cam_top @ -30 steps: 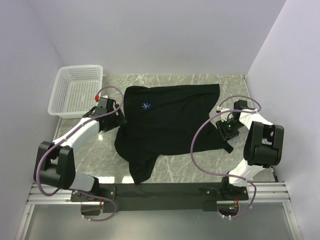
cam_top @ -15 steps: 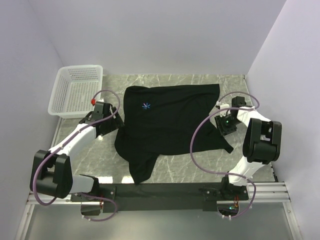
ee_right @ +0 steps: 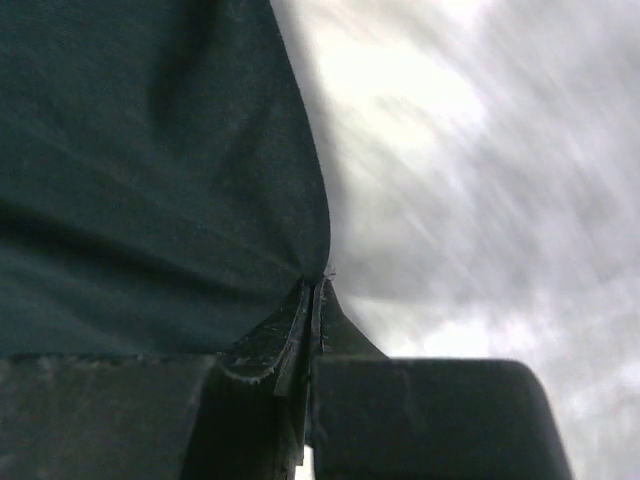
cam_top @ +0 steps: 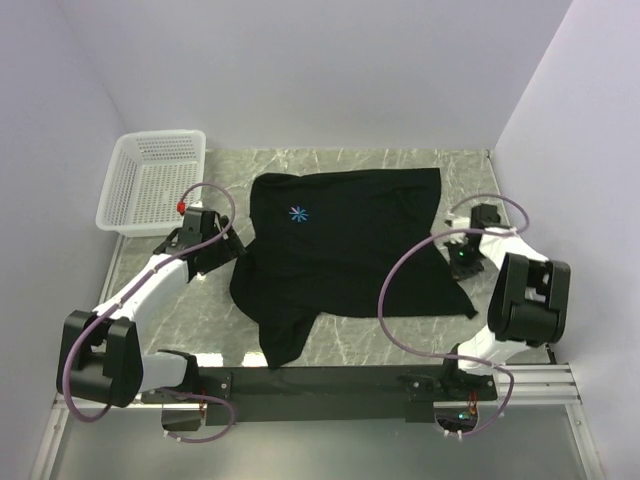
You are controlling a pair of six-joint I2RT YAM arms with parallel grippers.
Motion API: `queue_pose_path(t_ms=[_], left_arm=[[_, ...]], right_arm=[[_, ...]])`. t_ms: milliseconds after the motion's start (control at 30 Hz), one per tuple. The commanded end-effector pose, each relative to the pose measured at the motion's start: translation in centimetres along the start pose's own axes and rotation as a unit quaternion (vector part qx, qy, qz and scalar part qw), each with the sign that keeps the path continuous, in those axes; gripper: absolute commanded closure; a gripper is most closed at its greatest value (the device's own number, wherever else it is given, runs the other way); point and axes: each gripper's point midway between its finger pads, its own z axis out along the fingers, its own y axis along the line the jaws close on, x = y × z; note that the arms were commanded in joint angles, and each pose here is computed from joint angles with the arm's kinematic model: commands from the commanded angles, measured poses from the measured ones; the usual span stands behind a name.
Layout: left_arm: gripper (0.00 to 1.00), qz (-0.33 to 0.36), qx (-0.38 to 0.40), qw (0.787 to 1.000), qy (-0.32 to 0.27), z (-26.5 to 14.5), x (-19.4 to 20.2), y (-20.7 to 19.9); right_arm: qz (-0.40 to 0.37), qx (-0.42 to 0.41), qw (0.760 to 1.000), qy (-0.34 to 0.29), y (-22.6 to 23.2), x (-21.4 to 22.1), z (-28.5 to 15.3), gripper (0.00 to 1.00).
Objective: Fold and stack the t-shirts
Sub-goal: Flatten the tshirt out
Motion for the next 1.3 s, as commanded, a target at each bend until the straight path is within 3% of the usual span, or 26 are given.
queue_pose_path(t_ms=[0, 133, 333, 433, 533, 567, 733, 933, 1100, 1267], left_arm=[[0.18, -0.018, 0.028, 0.999, -0.022, -0.6, -1.0, -0.9], [0.18, -0.021, 0.034, 0.999, -0.015, -0.3, -0.7, -1.0], [0.19, -0.014, 0.046, 0.999, 0.003, 0.4, -0.5, -1.8], [0.2, -0.01, 0.049, 0.999, 0.018, 1.3, -0.3, -2.3], [0.21, -0.006, 0.06, 0.998, 0.023, 2.1, -0.5, -3.1], [0.21, -0.002, 0.065, 0.998, 0.022, 2.6, -0.9, -3.6], [0.23, 0.014, 0.086, 0.996, 0.018, 4.7, -3.1, -6.5], [0.25, 0.027, 0.082, 0.995, 0.048, 10.0, -4.0, -9.6], [0.31, 0.026, 0.081, 0.996, 0.04, 12.6, -6.0, -11.4], [0.43, 0.037, 0.066, 0.996, 0.052, 15.6, -6.3, -11.8]], right_arm=[[0.077, 0.123, 0.989, 0.017, -4.8, 3.3, -2.5, 1.0], [0.118, 0.2, 0.972, 0.022, -6.7, 5.7, -4.8, 1.0], [0.105, 0.207, 0.972, 0.028, -6.1, 7.6, -5.7, 1.0], [0.104, 0.198, 0.975, 0.001, -6.3, 6.2, -6.8, 0.71], [0.076, 0.18, 0.978, -0.069, -6.1, 2.8, -9.0, 0.53], [0.054, 0.16, 0.982, -0.088, -5.5, 1.7, -9.3, 0.52], [0.024, 0.108, 0.985, -0.133, -4.5, -1.5, -10.0, 0.51], [0.035, 0.046, 0.987, -0.153, -3.2, -4.0, -9.1, 0.5], [0.035, 0.031, 0.986, -0.162, -3.1, -5.1, -8.8, 0.5], [0.037, 0.021, 0.985, -0.168, -3.0, -5.9, -8.8, 0.5]])
